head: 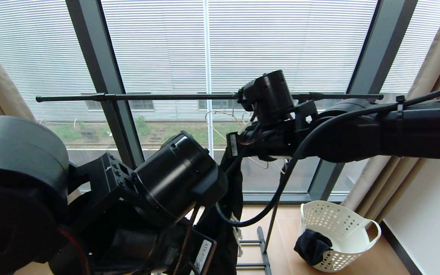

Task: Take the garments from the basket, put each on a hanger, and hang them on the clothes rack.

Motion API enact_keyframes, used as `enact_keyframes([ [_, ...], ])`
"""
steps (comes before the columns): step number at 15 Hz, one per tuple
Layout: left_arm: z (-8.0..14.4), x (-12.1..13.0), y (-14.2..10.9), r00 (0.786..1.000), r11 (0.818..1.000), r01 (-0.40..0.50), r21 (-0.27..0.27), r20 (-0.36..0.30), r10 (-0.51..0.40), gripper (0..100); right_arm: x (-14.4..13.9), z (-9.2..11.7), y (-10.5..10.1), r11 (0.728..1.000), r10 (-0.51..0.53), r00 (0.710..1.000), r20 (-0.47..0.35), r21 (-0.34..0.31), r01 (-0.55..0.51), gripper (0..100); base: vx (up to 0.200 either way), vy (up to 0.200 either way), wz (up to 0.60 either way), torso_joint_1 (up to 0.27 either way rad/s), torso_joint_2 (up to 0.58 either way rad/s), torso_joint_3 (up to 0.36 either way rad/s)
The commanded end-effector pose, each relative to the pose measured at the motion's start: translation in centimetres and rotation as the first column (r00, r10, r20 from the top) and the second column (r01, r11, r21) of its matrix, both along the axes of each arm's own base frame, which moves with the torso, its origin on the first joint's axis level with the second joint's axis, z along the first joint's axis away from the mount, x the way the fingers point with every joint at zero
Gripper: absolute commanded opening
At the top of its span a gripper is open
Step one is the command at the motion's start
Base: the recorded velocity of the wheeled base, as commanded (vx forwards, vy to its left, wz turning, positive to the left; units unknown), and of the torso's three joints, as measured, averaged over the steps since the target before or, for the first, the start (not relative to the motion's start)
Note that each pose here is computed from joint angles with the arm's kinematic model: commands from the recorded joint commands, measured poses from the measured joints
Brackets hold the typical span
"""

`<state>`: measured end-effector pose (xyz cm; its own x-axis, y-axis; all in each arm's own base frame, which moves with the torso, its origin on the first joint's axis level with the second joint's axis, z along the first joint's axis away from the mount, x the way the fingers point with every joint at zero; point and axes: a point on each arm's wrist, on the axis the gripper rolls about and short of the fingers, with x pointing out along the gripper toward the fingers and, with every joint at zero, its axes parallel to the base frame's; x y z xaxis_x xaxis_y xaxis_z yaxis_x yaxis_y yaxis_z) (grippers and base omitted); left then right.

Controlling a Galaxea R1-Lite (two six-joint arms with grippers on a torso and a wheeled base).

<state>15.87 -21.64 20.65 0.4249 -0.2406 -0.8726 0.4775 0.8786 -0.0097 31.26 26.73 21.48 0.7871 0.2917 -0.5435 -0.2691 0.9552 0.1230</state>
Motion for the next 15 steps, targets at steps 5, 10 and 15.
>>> enact_keyframes([
  [5, 0.0, 5.2, 3.5, 0.988, 0.991, -0.134, -0.008, 0.082, 0.134, 0, -5.0, 2.5, -6.9, 0.998, -0.066, 0.998, 0.000, -0.026, 0.065, 0, 0.000, 0.000, 0.00, 0.000, 0.00, 0.000],
  [10, 0.6, 11.2, 2.9, 0.968, 0.979, -0.197, -0.044, 0.149, 0.202, 0, -8.9, 1.9, -10.8, 0.994, -0.055, 0.998, -0.013, -0.100, 0.053, 0, 0.000, 0.000, 0.00, 0.000, 0.00, 0.000],
  [15, 2.0, 13.5, 1.5, 0.955, 0.975, -0.201, -0.099, 0.202, 0.218, 0, -9.6, -1.4, -11.2, 0.978, -0.041, 0.995, -0.096, -0.210, 0.020, 0, 0.000, 0.000, 0.00, 0.000, 0.00, 0.000],
])
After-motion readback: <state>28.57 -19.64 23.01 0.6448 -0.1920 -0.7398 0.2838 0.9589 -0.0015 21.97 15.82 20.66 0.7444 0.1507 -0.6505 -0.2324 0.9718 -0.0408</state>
